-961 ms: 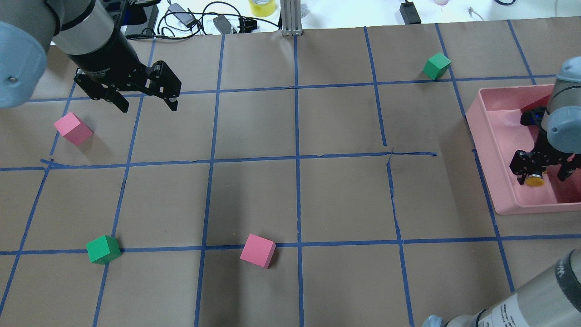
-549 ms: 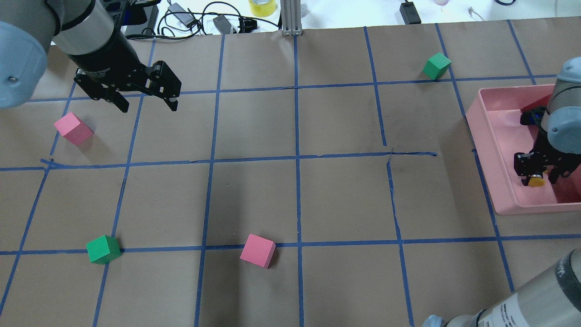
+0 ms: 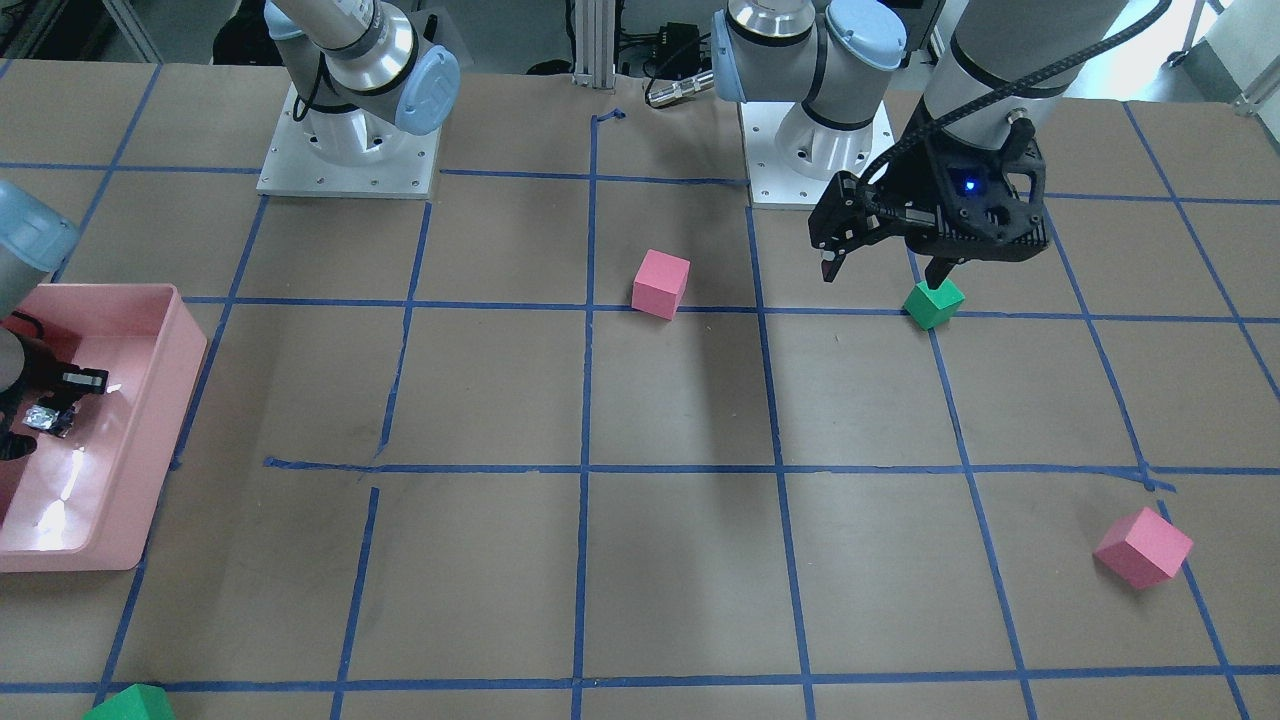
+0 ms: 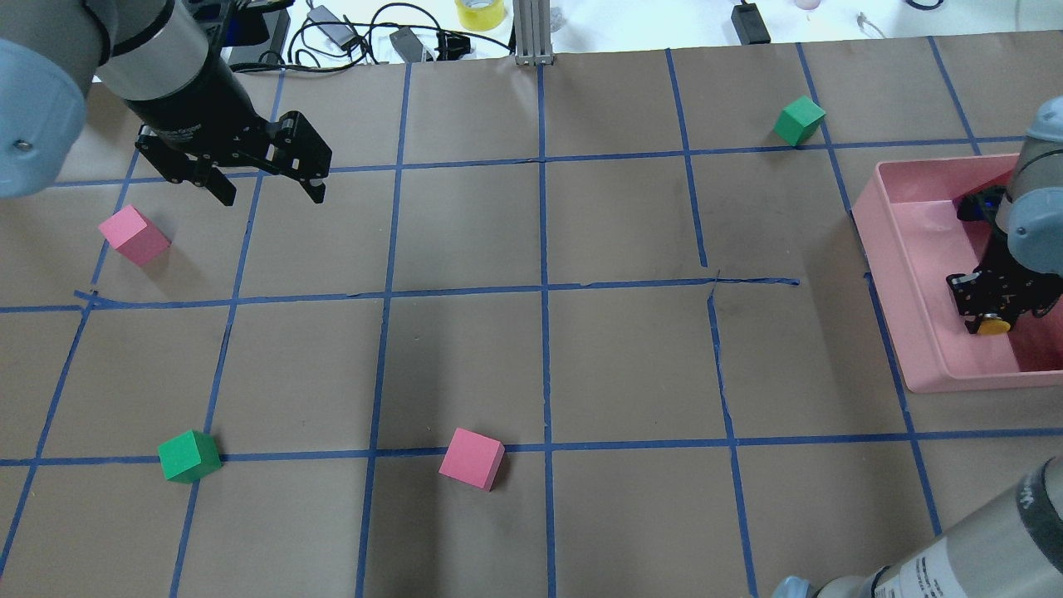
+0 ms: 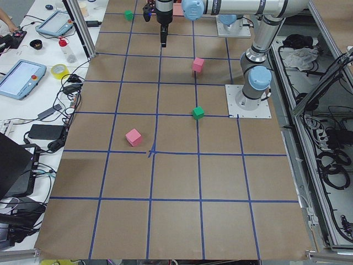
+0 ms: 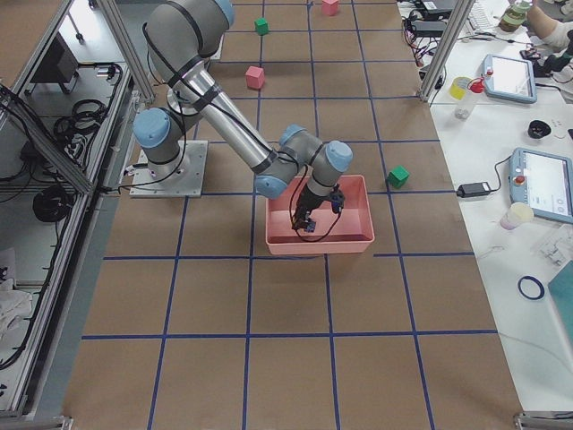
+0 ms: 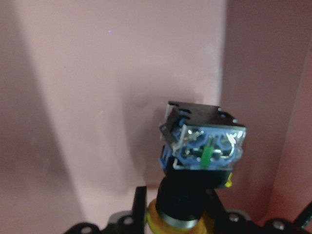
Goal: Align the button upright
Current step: 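Lift the held switch upright out of the bin with the right gripper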
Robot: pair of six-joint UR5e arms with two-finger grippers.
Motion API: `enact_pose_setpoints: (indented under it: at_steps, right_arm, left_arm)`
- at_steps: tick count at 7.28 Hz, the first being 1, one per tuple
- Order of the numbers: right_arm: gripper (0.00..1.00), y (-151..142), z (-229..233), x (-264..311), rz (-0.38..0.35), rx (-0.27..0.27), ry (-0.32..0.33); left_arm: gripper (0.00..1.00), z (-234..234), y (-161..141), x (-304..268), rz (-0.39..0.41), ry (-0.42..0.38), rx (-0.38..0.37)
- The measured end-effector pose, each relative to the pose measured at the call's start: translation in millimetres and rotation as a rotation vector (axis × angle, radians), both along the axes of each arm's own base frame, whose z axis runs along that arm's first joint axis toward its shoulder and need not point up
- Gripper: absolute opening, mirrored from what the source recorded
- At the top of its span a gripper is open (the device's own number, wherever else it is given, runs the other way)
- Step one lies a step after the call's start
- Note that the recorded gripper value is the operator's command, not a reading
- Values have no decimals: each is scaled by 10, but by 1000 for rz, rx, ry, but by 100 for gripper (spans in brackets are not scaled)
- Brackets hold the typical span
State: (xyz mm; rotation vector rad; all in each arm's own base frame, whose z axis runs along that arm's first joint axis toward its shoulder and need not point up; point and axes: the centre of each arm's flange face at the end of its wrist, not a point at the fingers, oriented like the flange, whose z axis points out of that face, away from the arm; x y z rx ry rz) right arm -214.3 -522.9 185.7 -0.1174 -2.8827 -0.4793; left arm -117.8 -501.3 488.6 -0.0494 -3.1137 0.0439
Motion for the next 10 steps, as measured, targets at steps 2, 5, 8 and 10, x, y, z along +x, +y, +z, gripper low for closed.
enact_pose_setpoints:
  at_steps: [2, 5, 8, 10]
  right_arm:
    - [0, -109, 284, -48, -19, -55, 16]
    - [0, -264, 1026, 7, -66, -138, -2]
    - [0, -410, 1623, 345, -12, -182, 12]
    - [0, -579, 1781, 1064, 75, -188, 20]
  left_arm:
    - [100, 0, 0, 0, 0, 0, 0]
    - [100, 2, 1, 0, 0, 0, 0]
    - [100, 0, 0, 0, 0, 0, 0]
    - [100, 1, -1, 0, 0, 0, -1]
